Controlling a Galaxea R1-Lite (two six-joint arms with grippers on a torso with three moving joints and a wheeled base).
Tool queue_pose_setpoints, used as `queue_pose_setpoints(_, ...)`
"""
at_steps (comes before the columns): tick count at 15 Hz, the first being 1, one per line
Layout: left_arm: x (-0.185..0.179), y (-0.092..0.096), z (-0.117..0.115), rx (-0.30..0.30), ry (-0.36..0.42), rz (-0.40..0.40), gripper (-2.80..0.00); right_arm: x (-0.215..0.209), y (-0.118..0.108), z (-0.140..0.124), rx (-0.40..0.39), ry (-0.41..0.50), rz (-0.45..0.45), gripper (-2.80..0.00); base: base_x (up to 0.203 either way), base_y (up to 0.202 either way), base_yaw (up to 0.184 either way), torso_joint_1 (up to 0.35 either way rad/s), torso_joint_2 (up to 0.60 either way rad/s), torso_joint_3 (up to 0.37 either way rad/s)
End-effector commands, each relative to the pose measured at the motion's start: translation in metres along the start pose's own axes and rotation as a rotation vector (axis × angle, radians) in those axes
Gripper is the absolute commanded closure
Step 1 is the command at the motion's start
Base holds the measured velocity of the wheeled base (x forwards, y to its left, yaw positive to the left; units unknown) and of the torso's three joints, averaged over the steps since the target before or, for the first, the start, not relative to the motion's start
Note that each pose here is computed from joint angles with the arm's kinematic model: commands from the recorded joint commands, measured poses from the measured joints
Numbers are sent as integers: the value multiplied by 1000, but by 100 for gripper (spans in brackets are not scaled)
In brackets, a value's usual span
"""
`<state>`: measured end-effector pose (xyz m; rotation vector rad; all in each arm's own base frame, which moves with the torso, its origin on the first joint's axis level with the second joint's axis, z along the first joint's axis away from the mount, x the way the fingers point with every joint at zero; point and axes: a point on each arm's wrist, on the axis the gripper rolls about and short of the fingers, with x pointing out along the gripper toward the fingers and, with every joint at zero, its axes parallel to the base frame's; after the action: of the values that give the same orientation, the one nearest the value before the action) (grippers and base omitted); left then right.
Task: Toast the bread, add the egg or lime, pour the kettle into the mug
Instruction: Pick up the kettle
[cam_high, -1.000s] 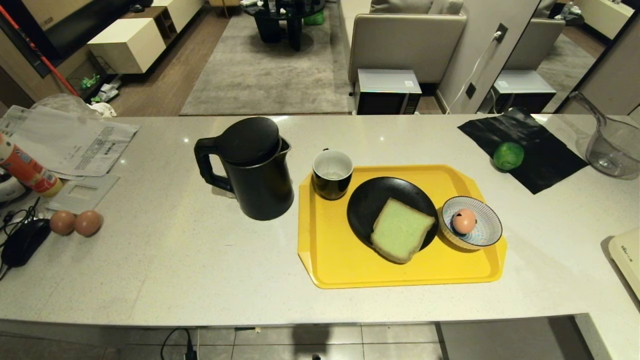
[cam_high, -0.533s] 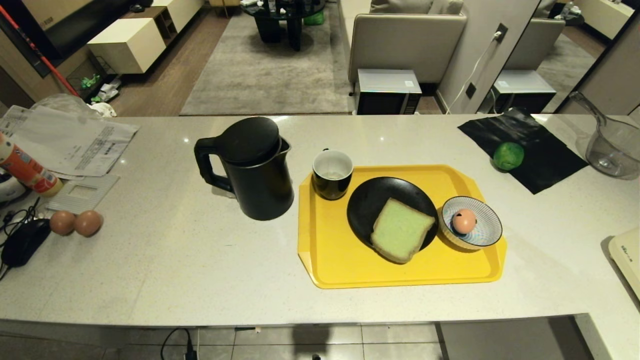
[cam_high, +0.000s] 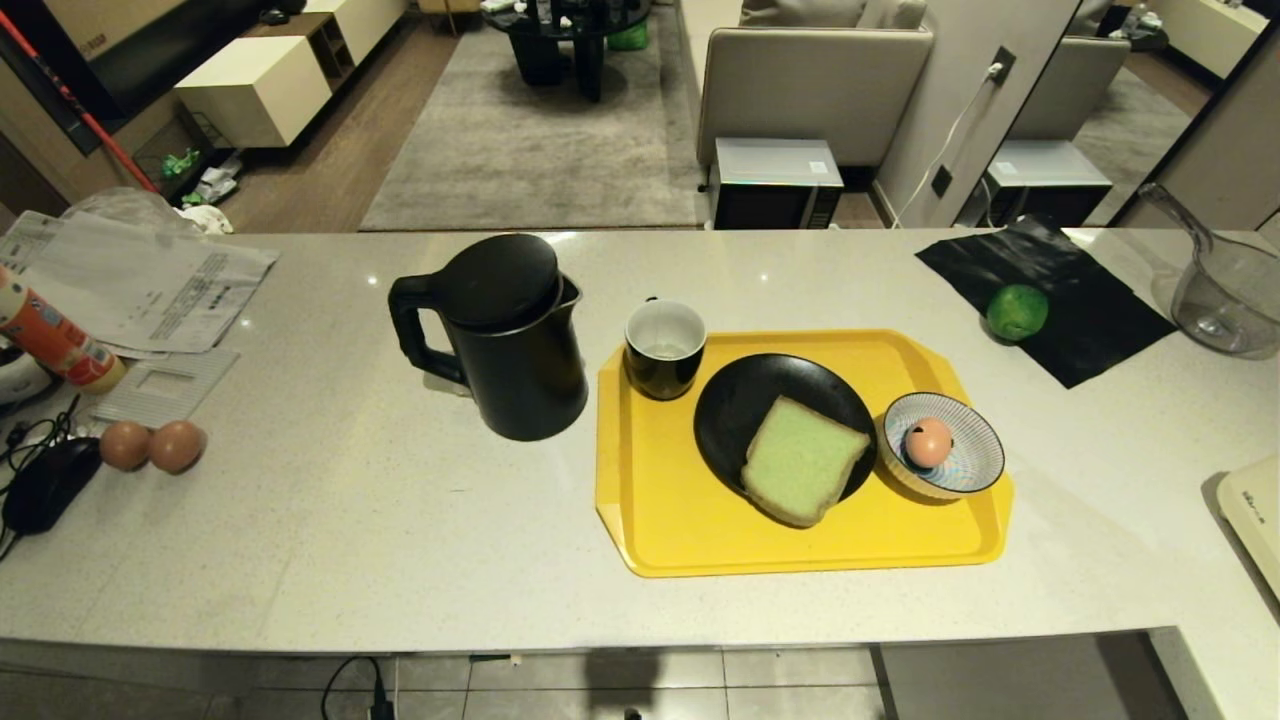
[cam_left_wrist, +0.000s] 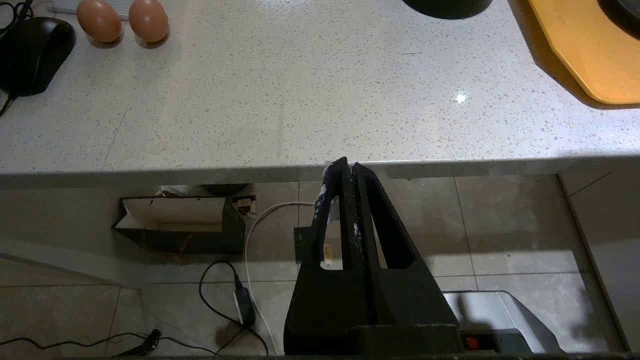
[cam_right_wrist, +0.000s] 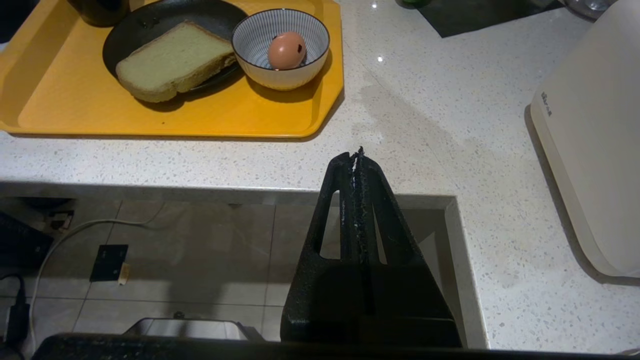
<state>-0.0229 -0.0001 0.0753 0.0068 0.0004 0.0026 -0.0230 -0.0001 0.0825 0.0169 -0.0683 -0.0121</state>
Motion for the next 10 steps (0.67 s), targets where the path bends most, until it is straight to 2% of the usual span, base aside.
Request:
queue_pose_setpoints(1, 0, 0, 0, 2, 0, 1, 0, 2, 0, -7, 1, 27, 0, 0, 0, 0, 0, 0, 0, 0)
queue_pose_setpoints(10, 0, 0, 0, 6, -2, 1, 0, 2, 0, -7, -3, 27, -1, 0, 0, 0, 0, 0, 0, 0)
